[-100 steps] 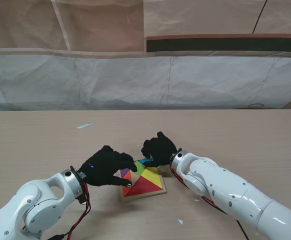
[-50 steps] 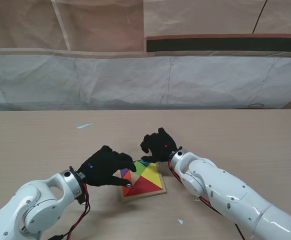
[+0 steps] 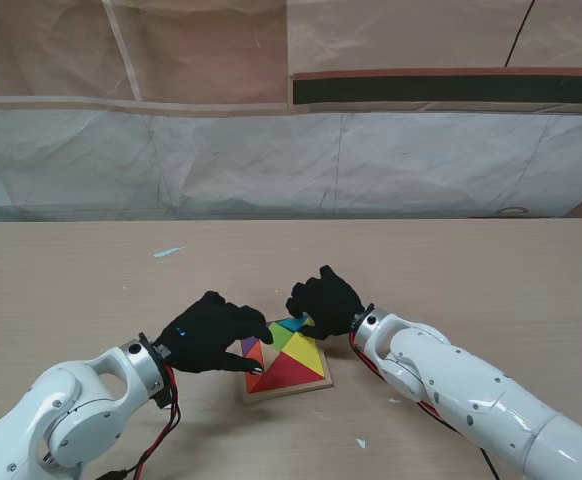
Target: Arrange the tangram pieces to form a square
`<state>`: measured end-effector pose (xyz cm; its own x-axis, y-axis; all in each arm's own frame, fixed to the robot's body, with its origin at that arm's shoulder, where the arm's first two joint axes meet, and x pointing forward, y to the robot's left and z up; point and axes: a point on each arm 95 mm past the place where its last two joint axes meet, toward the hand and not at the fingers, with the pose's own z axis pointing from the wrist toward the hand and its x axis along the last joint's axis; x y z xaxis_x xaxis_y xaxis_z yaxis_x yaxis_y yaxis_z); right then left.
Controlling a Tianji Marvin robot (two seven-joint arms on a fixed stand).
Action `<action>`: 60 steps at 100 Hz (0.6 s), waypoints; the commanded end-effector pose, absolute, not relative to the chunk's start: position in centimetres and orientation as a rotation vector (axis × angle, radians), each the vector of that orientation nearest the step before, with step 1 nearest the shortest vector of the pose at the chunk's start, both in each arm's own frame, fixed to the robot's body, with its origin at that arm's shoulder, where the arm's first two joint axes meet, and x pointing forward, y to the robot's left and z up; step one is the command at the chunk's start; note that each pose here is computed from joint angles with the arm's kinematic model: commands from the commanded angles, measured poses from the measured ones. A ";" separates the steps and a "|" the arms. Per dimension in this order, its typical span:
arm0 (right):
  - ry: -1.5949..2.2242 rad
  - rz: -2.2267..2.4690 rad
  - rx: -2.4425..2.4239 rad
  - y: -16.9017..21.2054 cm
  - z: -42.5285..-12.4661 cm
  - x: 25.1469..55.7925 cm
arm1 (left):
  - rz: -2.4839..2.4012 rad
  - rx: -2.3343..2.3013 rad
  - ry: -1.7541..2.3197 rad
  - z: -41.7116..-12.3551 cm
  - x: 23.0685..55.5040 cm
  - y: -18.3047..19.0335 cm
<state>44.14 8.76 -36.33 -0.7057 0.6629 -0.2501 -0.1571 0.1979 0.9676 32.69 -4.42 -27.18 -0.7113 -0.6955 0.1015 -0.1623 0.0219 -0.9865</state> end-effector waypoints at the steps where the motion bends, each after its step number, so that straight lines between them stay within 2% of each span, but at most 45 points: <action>1: 1.821 1.571 0.485 8.9 -36.5 44.2 | -1.725 -0.879 1.906 -27.3 32.6 -4.5; 60: 1.811 1.623 0.525 9.8 -37.2 44.2 | -1.719 -0.886 1.905 -27.4 32.6 -4.5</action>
